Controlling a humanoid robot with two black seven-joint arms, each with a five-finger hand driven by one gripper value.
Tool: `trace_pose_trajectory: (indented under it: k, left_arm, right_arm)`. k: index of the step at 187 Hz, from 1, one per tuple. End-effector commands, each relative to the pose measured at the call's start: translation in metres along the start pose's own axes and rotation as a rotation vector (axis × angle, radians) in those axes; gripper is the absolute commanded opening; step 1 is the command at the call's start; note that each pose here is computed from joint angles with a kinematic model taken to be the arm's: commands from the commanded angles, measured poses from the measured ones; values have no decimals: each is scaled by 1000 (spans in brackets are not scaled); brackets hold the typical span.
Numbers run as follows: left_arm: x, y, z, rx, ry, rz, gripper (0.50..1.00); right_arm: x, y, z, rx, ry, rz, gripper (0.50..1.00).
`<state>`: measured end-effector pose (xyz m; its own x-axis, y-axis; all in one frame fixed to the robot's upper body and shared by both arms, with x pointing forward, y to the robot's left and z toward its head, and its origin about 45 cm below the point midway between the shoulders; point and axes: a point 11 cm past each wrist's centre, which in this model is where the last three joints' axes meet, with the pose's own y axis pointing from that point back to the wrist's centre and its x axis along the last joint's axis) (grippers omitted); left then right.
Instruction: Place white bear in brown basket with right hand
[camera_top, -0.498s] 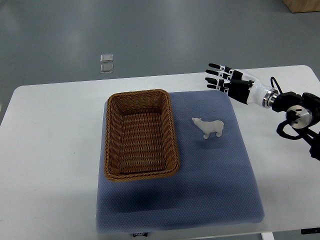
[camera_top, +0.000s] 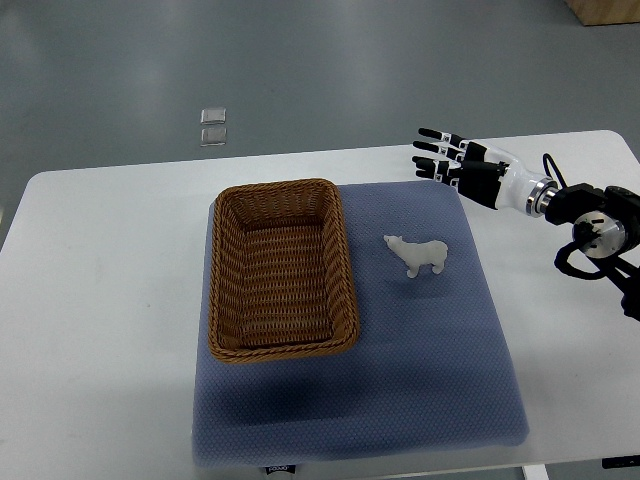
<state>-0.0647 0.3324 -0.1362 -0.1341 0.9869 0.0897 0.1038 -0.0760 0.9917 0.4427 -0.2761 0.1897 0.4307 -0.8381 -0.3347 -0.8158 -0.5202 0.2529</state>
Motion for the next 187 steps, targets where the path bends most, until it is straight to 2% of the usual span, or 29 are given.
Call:
trace_pose_trajectory:
  k: [1,133,187]
  left_arm:
    - [2,0,3,-6,-1,9,1000]
    - [2,0,6,-10,-4,13,1000]
    - [3,0,6,-10,-3,14,1000]
  right_arm:
    - [-1,-1,-1,-5,27,-4,928]
    - [-1,2,2,-61,337,-38,928]
    - [-8,15,-2,-89,677,-161,928]
